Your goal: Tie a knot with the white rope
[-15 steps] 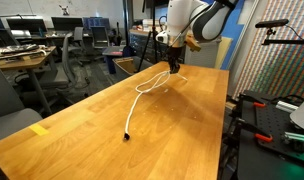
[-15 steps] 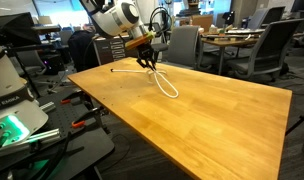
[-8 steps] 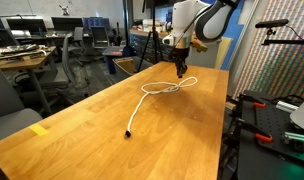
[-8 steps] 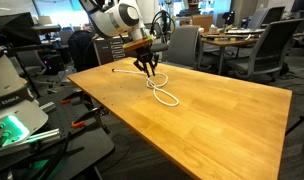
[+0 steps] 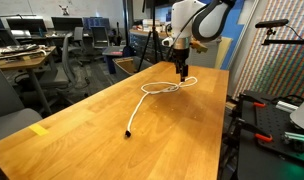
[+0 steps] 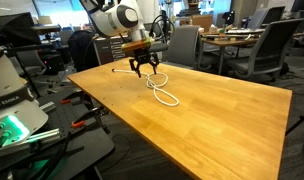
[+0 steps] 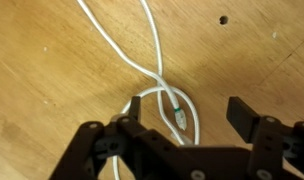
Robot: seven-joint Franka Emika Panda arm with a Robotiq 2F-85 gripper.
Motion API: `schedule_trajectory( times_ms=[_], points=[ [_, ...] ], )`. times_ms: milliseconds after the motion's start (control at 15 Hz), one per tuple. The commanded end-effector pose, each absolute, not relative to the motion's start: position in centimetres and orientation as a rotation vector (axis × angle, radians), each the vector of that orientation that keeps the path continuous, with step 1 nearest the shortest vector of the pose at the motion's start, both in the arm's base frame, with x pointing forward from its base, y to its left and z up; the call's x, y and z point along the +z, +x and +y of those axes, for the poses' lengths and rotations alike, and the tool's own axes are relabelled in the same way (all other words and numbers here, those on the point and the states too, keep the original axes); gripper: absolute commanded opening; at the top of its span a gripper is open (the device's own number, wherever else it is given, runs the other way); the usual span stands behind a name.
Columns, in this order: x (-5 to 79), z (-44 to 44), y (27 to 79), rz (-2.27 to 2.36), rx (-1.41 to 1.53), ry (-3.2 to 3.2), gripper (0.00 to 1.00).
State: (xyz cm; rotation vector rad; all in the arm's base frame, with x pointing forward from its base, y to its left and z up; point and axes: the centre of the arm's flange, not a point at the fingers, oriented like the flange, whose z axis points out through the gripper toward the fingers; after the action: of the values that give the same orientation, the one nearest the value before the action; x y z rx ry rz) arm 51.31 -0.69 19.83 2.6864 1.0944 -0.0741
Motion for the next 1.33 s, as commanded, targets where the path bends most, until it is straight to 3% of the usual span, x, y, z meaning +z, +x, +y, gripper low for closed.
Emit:
schedule_trajectory(
  times_ms=[0, 333, 533, 667, 733, 867, 1067, 1200, 1267],
  points=[
    [19.2, -1.8, 51.0, 1.137, -0.064, 2.644, 1.00],
    [16.9, -3.4, 49.8, 1.236, -0.071, 2.539, 0.99],
    [15.8, -4.8, 49.5, 1.282, -0.059, 2.509, 0.86],
    [15.2, -5.7, 50.0, 1.297, -0.037, 2.501, 0.84],
    [15.1, -5.9, 50.1, 1.297, -0.023, 2.503, 0.78],
    [15.0, -6.2, 50.6, 1.296, 0.017, 2.511, 0.74],
    [14.8, -6.5, 51.0, 1.297, 0.051, 2.516, 0.59],
    [14.8, -6.8, 51.5, 1.291, 0.054, 2.530, 0.58],
    [14.8, -6.9, 51.7, 1.285, 0.056, 2.532, 0.51]
  ],
)
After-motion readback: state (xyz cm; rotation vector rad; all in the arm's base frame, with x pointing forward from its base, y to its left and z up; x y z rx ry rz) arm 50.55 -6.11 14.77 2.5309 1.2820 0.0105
